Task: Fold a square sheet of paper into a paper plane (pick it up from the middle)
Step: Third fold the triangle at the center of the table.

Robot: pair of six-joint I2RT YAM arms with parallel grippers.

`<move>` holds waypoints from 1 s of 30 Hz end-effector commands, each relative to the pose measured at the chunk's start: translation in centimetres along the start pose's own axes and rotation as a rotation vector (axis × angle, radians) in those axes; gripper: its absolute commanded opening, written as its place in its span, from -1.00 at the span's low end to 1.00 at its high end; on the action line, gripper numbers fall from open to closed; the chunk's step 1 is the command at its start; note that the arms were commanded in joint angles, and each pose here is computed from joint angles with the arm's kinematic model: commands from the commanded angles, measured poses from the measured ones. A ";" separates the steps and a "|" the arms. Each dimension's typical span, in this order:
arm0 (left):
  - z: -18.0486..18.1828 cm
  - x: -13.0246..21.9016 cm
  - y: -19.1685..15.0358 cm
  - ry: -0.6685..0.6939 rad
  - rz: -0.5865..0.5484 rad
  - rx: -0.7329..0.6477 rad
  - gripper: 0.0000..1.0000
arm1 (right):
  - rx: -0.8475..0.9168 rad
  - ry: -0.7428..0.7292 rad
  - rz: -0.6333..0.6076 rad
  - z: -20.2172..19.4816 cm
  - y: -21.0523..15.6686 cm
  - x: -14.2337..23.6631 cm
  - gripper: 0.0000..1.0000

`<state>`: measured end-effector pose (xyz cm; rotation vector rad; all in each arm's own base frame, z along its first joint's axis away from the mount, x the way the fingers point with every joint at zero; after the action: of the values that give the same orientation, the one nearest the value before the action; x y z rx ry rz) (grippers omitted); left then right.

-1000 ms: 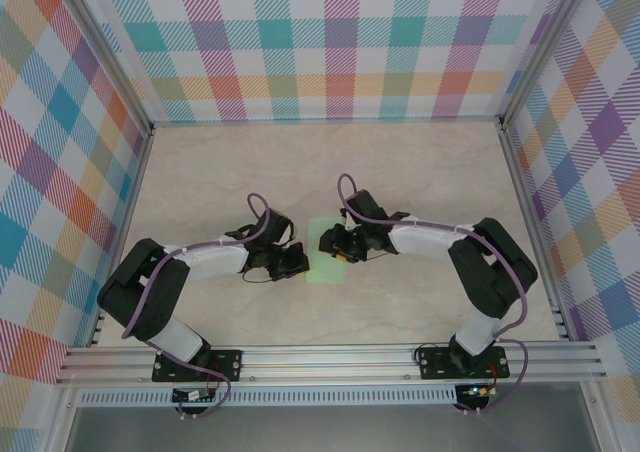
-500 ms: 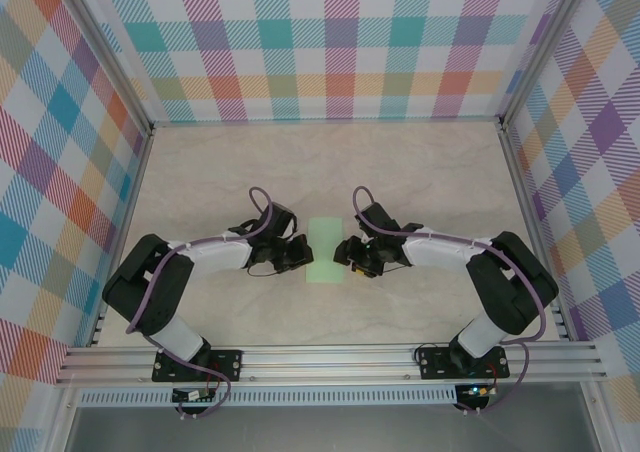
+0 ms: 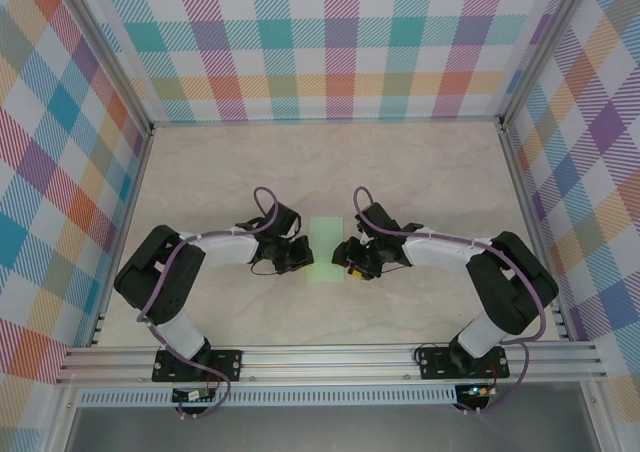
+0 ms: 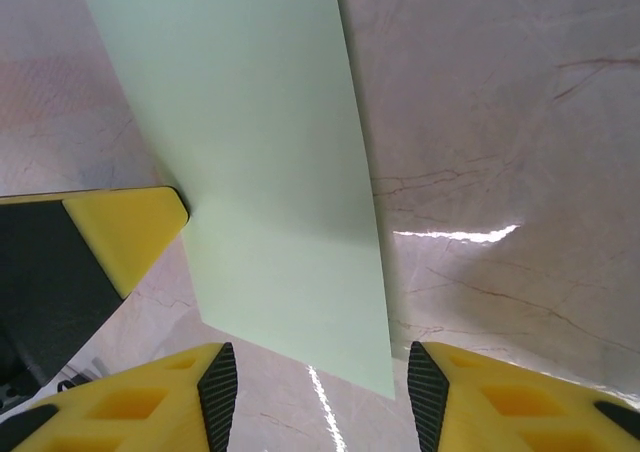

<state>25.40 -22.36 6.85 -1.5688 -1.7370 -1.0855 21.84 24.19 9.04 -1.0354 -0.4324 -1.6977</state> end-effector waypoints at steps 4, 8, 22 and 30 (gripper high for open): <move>1.7 -0.9 -1.6 0.098 0.075 0.050 -0.91 | -0.028 -0.014 0.057 -0.6 -0.5 -0.8 0.01; 1.8 -1.0 -1.6 0.100 0.078 0.053 -0.91 | -0.030 -0.023 0.077 -0.7 -0.8 -1.1 0.01; 1.6 -0.9 -1.5 0.100 0.075 0.055 -0.91 | -0.014 0.005 0.127 -0.3 -1.7 -1.9 -0.14; 1.5 -0.7 -1.5 0.093 0.075 0.052 -0.92 | -0.032 0.079 0.032 0.3 -1.2 -0.7 -0.35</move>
<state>25.44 -22.38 6.85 -1.5579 -1.7303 -1.0659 20.64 25.12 7.66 -1.0393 -0.3538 -1.6519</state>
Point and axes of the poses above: each hand's point on the last joint's axis, 136 mm out from that joint toward the fingers, its own x axis back along the fingers, its own z axis along the line the jaws close on, y = z × x, the point moved 6 cm from there along x, back along the fingers, and after that the axes turned 14 degrees about -x, right-handed, at the moved point
